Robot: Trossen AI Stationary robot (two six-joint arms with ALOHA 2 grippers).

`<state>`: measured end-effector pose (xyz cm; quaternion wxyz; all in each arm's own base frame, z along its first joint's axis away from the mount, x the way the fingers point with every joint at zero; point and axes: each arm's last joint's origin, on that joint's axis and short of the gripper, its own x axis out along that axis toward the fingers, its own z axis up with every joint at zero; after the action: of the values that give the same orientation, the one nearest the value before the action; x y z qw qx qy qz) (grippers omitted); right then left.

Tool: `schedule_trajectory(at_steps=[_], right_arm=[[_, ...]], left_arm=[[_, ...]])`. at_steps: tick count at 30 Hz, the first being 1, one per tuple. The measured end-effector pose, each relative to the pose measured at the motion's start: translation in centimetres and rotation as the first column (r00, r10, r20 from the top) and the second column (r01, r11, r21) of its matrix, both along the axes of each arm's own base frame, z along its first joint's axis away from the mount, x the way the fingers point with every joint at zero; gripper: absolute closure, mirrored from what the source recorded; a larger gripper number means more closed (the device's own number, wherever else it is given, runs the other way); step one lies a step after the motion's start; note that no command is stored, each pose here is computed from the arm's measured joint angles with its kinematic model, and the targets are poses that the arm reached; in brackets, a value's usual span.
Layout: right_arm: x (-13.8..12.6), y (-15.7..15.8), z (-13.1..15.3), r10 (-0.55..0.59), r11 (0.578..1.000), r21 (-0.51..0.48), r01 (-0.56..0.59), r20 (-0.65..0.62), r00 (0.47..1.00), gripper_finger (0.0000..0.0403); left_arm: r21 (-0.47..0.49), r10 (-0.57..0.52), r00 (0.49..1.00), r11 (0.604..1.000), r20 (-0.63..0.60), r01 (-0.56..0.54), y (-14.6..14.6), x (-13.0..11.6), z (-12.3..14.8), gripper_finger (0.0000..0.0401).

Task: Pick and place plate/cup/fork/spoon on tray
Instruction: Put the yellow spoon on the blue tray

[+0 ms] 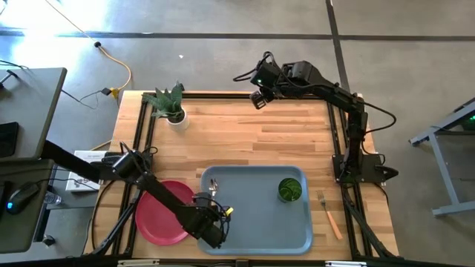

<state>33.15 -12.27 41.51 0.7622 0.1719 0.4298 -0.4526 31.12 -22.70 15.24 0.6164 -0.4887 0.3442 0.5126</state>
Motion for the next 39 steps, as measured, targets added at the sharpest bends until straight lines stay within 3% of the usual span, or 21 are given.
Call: schedule_trajectory(at_steps=[16,39], right_arm=[[-0.1,0.0,0.0,-0.001,1.000,0.000,0.001,-0.007,1.000,0.0295],[-0.1,0.0,0.0,-0.001,1.000,0.000,0.001,-0.010,1.000,0.0295]], left_arm=[[-0.043,-0.002,0.999,0.999,-0.046,0.000,-0.6,0.1,-1.4,0.0350],[-0.060,-0.023,0.998,0.998,-0.061,0.019,-0.5,0.2,-1.4,0.0276]])
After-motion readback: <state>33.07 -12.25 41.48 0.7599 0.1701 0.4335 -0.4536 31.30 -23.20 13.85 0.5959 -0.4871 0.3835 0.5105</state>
